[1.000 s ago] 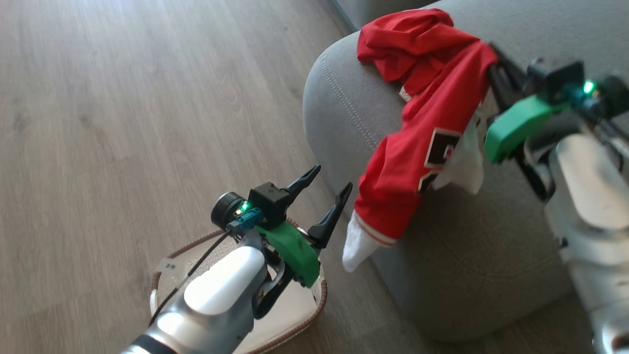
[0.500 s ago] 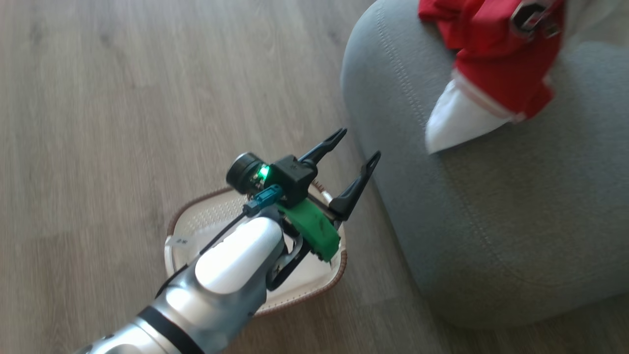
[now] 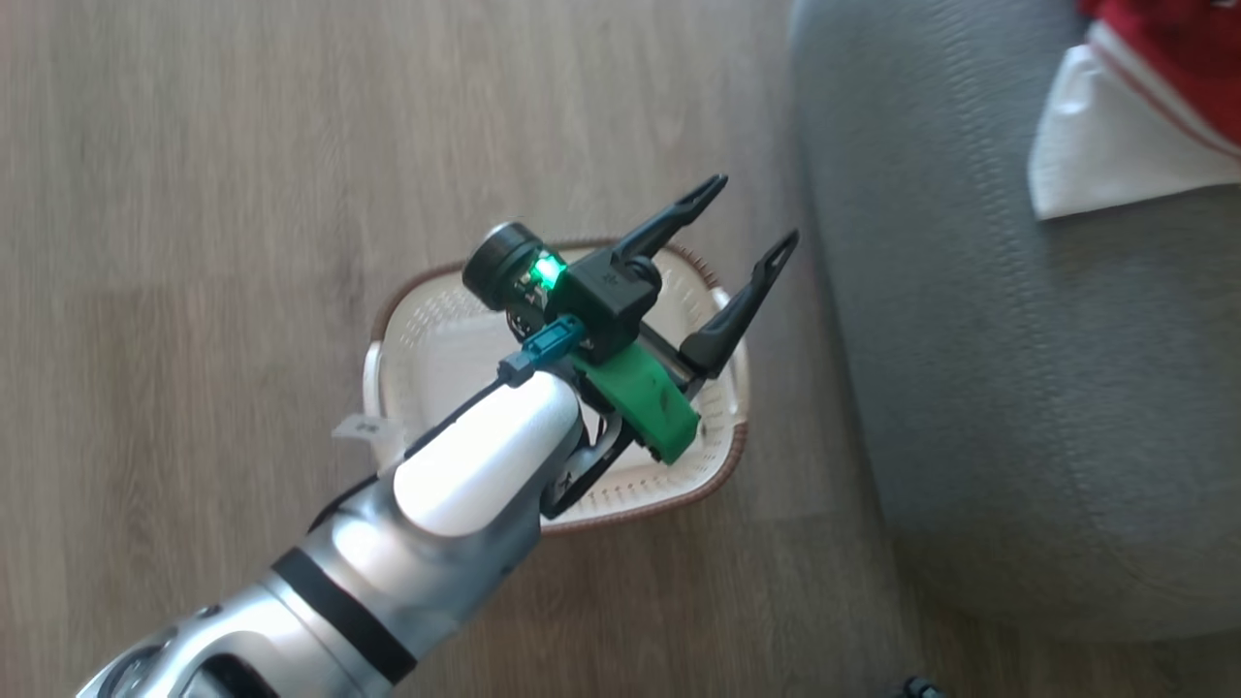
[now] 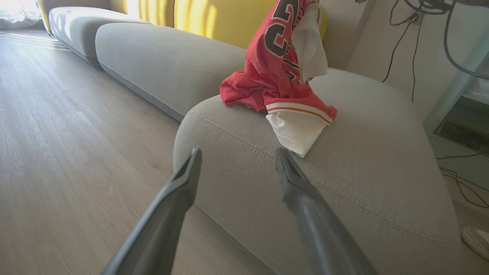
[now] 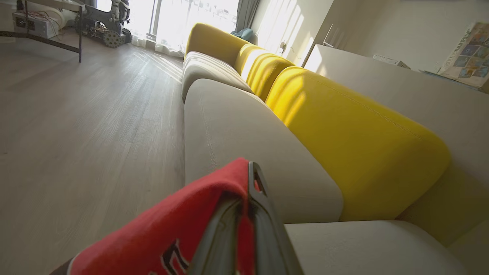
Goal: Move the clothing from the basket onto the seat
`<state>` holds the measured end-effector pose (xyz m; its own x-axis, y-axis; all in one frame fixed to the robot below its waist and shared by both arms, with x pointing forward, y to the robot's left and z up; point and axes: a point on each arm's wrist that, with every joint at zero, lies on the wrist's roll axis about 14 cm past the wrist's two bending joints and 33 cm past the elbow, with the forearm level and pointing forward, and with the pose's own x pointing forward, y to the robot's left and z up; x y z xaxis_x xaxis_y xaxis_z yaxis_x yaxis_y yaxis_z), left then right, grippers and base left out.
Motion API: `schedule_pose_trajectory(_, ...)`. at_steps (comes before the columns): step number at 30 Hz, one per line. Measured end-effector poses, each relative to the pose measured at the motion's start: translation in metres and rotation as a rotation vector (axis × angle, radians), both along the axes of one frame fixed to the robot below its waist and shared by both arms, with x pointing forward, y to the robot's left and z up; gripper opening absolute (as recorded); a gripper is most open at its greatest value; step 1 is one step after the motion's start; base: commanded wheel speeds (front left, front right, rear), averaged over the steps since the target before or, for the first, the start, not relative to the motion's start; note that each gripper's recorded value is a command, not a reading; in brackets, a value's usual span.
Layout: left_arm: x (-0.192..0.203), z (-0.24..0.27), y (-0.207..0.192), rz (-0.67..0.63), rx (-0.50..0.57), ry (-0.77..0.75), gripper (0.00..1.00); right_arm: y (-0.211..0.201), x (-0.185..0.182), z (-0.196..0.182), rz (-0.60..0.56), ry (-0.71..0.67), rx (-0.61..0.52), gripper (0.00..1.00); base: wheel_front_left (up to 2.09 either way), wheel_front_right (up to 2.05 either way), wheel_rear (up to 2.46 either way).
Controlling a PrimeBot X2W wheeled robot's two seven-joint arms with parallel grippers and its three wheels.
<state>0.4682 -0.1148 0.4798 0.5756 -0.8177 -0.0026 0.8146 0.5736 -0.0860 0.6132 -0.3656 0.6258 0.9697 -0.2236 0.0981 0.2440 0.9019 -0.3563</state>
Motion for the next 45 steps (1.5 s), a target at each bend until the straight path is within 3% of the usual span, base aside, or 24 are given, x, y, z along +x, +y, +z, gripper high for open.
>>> schedule_pose_trajectory(5,0.012,-0.020,0.013,0.034,0.015,0.036,1.00,0.022,0.018,-0.076,0.018,0.122,0.070,0.00,0.00,0.00,0.00)
schedule_pose_trajectory(6,0.015,-0.029,0.018,0.045,0.021,0.053,1.00,0.029,0.017,-0.110,0.023,0.188,0.086,0.00,0.00,0.00,0.00)
schedule_pose_trajectory(9,0.018,-0.038,0.022,0.055,0.028,0.070,1.00,0.035,0.012,-0.151,0.018,0.274,0.107,0.00,0.00,0.00,0.00)
schedule_pose_trajectory(16,0.021,-0.043,0.023,0.063,0.031,0.077,1.00,0.042,0.006,-0.174,0.023,0.314,0.100,0.00,0.00,0.00,0.00)
schedule_pose_trajectory(19,0.020,-0.036,0.021,0.059,0.028,0.064,1.00,0.040,-0.002,-0.173,0.001,0.288,0.152,0.49,0.00,0.00,0.00)
schedule_pose_trajectory(20,0.019,-0.033,0.020,0.058,0.027,0.058,1.00,0.039,-0.005,-0.172,-0.004,0.284,0.161,0.77,0.00,0.00,0.00)
schedule_pose_trajectory(21,0.019,-0.030,0.020,0.058,0.025,0.051,1.00,0.039,-0.008,-0.172,-0.005,0.285,0.164,0.95,0.00,0.00,0.00)
schedule_pose_trajectory(22,0.019,-0.026,0.019,0.059,0.023,0.045,1.00,0.040,-0.010,-0.171,-0.005,0.285,0.168,1.00,0.00,0.00,0.00)
schedule_pose_trajectory(35,0.006,0.014,0.022,0.108,-0.021,0.014,1.00,0.045,-0.049,-0.127,0.020,0.186,0.195,1.00,0.00,0.00,0.00)
schedule_pose_trajectory(45,-0.005,0.043,0.055,0.239,-0.047,-0.005,1.00,0.077,-0.072,-0.090,0.108,0.111,0.206,1.00,0.00,0.00,0.00)
